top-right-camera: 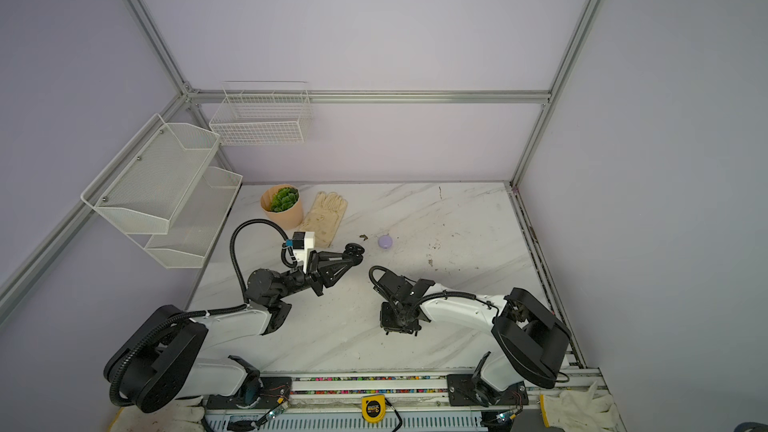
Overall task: Insert the wireless bluetooth earbuds into the charging case
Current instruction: 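Lower the open right gripper around one black earbud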
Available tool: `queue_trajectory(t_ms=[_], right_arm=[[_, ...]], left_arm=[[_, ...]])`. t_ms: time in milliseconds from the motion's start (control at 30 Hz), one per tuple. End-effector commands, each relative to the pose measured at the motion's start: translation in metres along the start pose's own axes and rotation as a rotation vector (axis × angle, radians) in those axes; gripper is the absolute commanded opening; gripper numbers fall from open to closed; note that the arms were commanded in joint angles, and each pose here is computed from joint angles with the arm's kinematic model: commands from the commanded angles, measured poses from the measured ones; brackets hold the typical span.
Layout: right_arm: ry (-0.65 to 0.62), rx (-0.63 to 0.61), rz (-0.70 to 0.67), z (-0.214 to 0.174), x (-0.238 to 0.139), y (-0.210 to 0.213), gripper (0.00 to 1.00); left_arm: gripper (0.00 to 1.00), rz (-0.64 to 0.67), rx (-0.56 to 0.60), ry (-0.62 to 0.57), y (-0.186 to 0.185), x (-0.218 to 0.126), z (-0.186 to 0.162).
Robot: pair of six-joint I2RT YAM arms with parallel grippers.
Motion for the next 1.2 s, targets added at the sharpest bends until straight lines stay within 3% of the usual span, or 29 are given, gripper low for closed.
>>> queue_trajectory(t_ms=[0, 1167], right_arm=[[0.009, -0.010, -0.060, -0.002, -0.001, -0.006, 0.27], [0.009, -0.061, -0.045, 0.004, 0.005, 0.008, 0.18]], left_arm=[[0.00, -0.016, 0.031, -0.036, -0.007, -0.004, 0.003], [0.00, -0.015, 0.023, -0.039, -0.008, -0.005, 0.004]])
Point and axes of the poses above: each gripper's point midway between its finger pads, its own x axis out along the fingers, its own y axis along the line the jaws close on, z = x × y, the point moved 5 cm from there along -x, back along the fingers, and after that the axes turned 4 degrees about -x, right-handed, at the moved point
